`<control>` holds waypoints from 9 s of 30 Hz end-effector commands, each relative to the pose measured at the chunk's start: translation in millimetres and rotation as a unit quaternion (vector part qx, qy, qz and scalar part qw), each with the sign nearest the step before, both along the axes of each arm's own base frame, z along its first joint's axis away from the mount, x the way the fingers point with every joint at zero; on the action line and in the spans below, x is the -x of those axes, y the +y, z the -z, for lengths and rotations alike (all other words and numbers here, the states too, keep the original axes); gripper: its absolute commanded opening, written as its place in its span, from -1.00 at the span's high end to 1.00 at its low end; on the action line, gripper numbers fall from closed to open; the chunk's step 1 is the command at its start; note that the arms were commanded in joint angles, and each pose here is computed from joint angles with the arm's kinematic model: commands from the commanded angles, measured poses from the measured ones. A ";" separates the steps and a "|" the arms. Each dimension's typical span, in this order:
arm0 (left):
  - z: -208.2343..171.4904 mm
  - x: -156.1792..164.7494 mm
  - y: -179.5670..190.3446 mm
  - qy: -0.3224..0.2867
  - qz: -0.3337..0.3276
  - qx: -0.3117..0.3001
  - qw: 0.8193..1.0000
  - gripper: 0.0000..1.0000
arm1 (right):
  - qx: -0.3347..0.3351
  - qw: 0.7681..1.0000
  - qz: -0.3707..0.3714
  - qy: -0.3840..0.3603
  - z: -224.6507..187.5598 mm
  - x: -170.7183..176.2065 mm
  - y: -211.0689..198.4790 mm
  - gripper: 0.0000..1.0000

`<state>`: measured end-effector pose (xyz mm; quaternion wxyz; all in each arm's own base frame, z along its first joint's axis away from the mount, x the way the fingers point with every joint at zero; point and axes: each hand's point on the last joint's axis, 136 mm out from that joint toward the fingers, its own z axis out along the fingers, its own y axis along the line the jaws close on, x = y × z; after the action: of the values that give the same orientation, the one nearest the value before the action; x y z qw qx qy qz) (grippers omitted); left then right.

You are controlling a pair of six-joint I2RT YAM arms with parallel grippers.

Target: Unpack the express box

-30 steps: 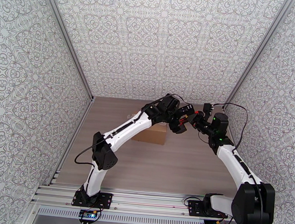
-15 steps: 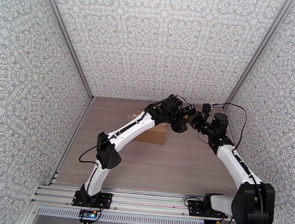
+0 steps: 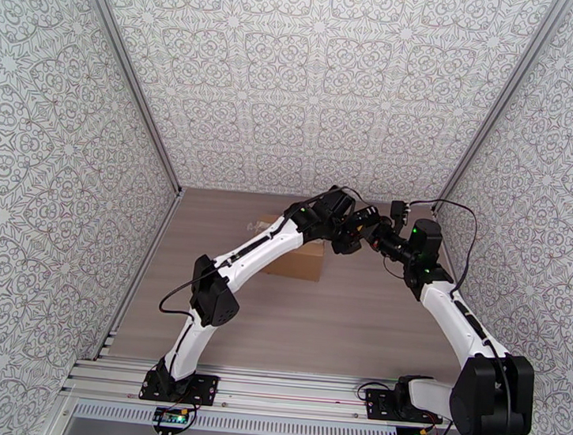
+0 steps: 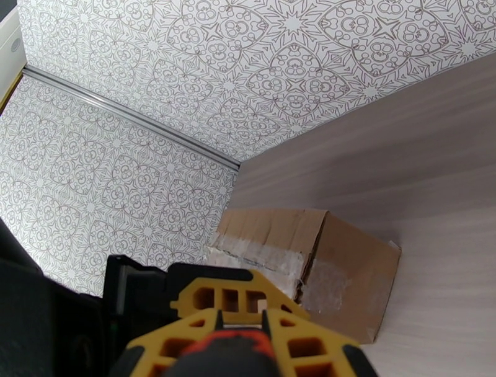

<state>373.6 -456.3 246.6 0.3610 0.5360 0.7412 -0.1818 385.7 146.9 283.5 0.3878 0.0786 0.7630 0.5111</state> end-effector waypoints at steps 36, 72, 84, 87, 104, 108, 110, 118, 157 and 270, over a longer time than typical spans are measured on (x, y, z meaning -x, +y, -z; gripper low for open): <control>-66.8 -0.9 269.1 0.049 -0.352 0.023 0.934 0.59 | 0.041 0.996 0.033 -0.077 -27.8 -38.6 -13.3 -0.98; 238.4 -29.6 418.1 0.350 -0.583 -0.073 0.729 0.49 | 0.134 0.989 0.053 0.030 33.7 12.5 -6.4 -0.98; 244.5 -17.7 418.4 0.355 -0.599 -0.082 0.713 0.06 | 0.232 0.972 0.028 0.035 40.0 -20.1 3.5 -0.98; 237.4 -15.9 420.6 0.338 -0.608 -0.086 0.713 -0.26 | 0.266 0.964 0.001 0.026 38.5 -35.1 14.8 -0.98; 109.2 21.5 380.0 0.222 -0.556 0.028 0.800 -0.16 | 0.313 0.929 -0.196 -0.006 72.8 -106.1 133.9 -0.98; 107.2 41.5 333.0 0.231 -0.493 0.056 0.837 0.03 | 0.275 0.935 -0.223 -0.001 79.7 -98.1 148.6 -0.96; 113.6 48.6 320.4 0.237 -0.477 0.052 0.845 0.10 | 0.260 0.936 -0.239 0.003 81.8 -90.0 151.7 -0.95; 115.4 25.5 294.6 0.236 -0.446 0.089 0.859 0.10 | 0.212 0.933 -0.289 0.036 88.2 -41.3 151.1 -0.83; 41.5 36.0 276.3 0.283 -0.596 0.062 0.749 -0.53 | 0.252 0.947 -0.167 0.104 120.8 20.1 165.6 -0.54; 21.0 41.5 265.2 0.366 -0.448 0.250 0.776 -0.33 | 0.252 0.948 -0.184 0.058 108.3 43.5 187.4 -0.53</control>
<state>327.0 -176.8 204.6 0.1961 -0.1028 0.9275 -0.3011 340.7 337.0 161.2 0.2394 -0.1233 0.8867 0.3759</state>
